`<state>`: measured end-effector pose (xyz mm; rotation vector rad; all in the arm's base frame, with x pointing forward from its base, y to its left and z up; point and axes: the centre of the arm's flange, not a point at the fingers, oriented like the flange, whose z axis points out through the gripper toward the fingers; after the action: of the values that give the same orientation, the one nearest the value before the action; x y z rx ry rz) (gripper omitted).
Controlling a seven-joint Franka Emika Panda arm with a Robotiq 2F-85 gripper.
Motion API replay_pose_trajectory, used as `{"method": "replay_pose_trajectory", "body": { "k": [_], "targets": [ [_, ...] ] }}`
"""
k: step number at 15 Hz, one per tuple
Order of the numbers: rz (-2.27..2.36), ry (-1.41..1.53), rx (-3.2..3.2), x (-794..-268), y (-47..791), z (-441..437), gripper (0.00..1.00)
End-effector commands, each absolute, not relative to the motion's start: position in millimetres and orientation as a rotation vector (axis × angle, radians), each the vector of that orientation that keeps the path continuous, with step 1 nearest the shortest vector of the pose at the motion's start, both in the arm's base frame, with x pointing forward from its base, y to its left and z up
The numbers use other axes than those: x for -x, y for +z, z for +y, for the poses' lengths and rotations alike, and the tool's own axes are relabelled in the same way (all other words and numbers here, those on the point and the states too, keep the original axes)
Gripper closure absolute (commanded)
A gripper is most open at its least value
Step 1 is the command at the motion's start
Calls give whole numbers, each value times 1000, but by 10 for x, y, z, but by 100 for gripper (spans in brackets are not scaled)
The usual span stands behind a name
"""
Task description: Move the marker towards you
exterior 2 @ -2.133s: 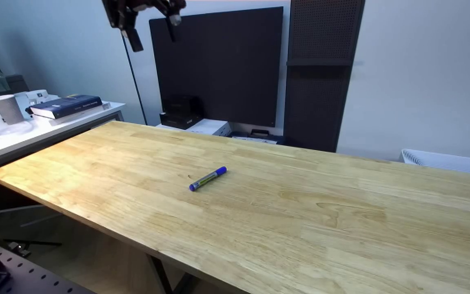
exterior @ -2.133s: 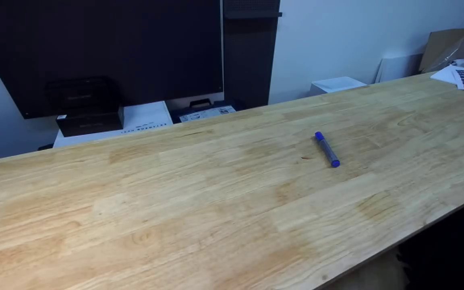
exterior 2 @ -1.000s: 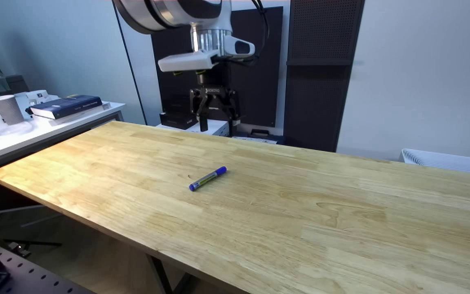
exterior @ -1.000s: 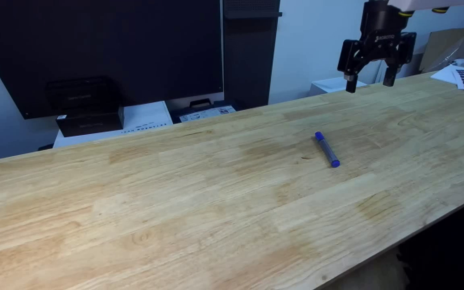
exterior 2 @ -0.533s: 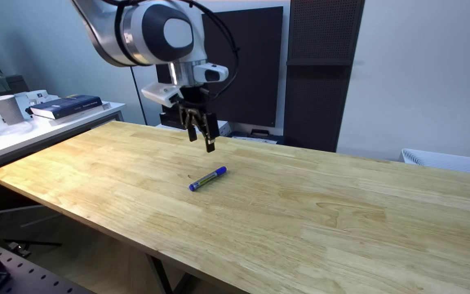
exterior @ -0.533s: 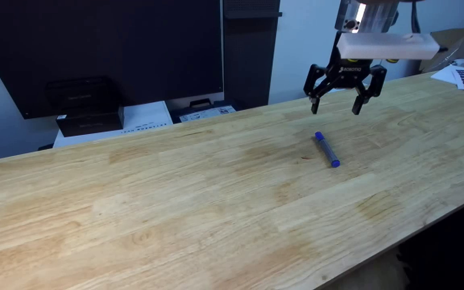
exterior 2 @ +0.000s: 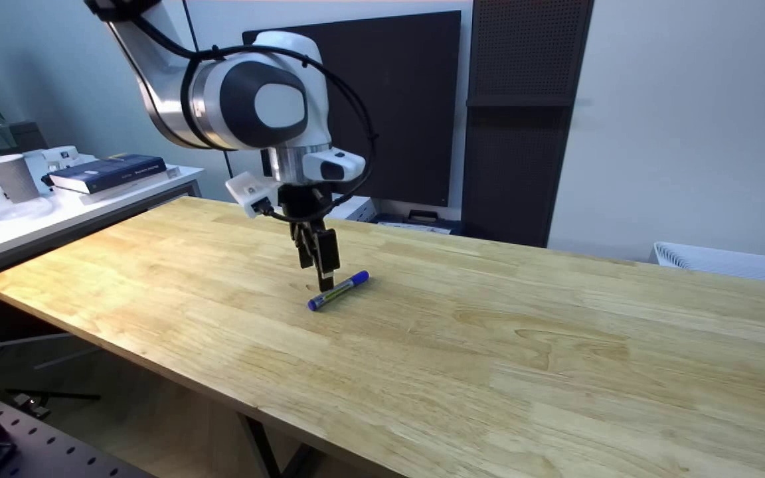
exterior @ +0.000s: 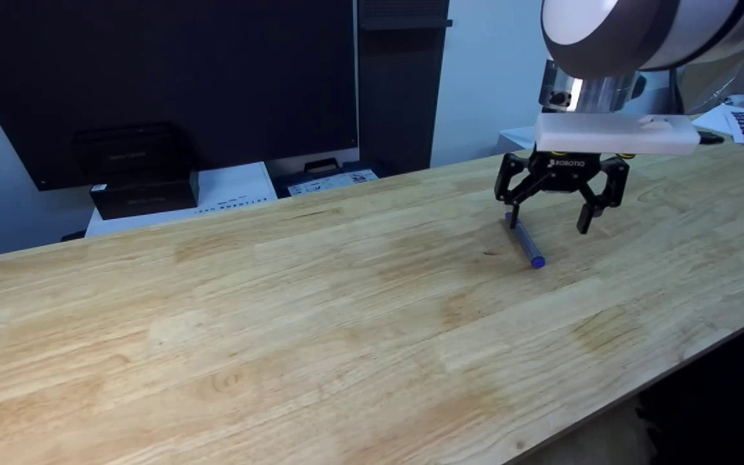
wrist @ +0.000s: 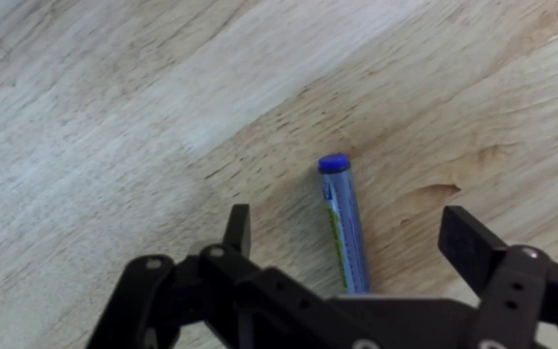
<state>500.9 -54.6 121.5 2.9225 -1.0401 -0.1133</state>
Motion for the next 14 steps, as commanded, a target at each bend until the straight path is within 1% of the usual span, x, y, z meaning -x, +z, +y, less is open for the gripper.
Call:
{"method": "replay_pose_trajectory", "body": {
  "k": [1, 4, 5, 6, 8, 14],
  "targets": [
    [-1082, -175, -2926, -5073, 998, -719, 0],
    [-1085, -204, -2916, -5105, 835, -829, 0],
    [-1092, -210, -2918, -5115, 801, -855, 3],
    [-1094, -211, -2916, -5130, 773, -879, 27],
    [-1101, -209, -2912, -5167, 729, -920, 29],
    [-1090, -181, -2936, -5261, 760, -917, 73]
  ]
}}
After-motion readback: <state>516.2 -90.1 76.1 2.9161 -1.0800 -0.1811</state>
